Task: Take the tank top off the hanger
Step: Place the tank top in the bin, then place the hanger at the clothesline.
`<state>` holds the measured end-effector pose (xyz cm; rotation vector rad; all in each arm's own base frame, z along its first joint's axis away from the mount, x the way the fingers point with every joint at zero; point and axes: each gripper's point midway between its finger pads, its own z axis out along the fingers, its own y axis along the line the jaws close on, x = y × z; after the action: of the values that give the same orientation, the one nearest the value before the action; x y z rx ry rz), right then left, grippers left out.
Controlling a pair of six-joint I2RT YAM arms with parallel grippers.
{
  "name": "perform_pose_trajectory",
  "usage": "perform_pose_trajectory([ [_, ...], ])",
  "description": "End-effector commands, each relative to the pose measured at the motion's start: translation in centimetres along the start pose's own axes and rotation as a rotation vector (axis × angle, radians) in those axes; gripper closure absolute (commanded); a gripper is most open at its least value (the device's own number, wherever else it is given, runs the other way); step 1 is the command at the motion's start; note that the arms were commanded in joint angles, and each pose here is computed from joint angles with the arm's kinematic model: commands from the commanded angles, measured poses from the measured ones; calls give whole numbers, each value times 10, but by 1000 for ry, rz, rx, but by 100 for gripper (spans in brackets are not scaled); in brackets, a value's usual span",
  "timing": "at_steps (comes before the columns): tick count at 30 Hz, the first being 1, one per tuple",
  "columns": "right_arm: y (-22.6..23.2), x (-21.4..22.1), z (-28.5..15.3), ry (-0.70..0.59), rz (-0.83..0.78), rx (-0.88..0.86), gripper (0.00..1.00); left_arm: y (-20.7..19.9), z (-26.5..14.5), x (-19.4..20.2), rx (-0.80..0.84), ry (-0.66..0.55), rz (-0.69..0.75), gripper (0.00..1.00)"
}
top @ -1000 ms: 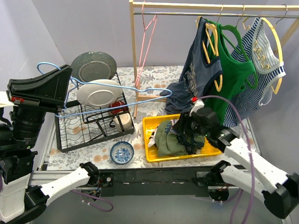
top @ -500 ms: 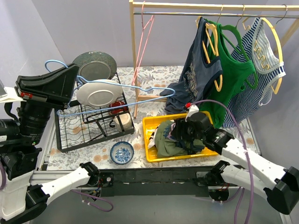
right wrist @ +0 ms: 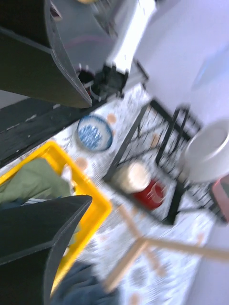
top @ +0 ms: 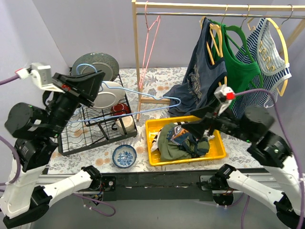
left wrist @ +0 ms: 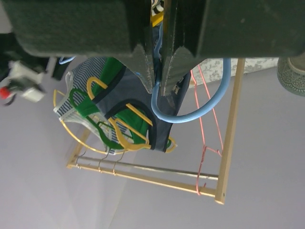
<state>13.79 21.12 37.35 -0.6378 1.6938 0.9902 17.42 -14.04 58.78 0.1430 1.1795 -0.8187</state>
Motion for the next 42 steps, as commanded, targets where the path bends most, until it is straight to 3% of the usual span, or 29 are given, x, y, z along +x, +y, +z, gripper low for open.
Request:
perform_pose_trajectory([
  [1,62,-25,-25,11,-136,-313,17,3,7,34,7,126,50,100],
  [8,65,-59,-15,-89,-142,-302,16,-3,12,60,66,195,63,100],
  [18,62,-58,14,-62,-135,-332,22,-16,15,72,130,242,17,100],
  [19,63,-58,15,-61,-133,-341,25,-17,15,74,135,247,14,100],
  [22,64,-56,15,-64,-134,-355,52,-18,17,74,135,248,7,100],
  [23,63,-57,14,-73,-136,-346,72,-17,18,73,133,244,6,100],
  [25,63,-59,13,-85,-149,-340,94,-19,19,72,140,242,2,100],
  [26,62,-62,10,-100,-154,-331,99,-21,20,74,146,248,0,100],
  [30,62,-67,4,-146,-171,-320,99,-23,22,71,154,253,-4,100],
  [33,57,-74,-1,-195,-182,-275,99,-27,23,65,167,239,-8,74],
  [34,56,-76,-4,-209,-186,-263,99,-29,24,63,173,235,-10,52],
  [37,55,-88,-16,-274,-195,-231,99,-34,23,53,191,216,-21,27],
  [42,48,-111,-45,-386,-191,-129,99,-35,18,35,180,157,-51,8],
])
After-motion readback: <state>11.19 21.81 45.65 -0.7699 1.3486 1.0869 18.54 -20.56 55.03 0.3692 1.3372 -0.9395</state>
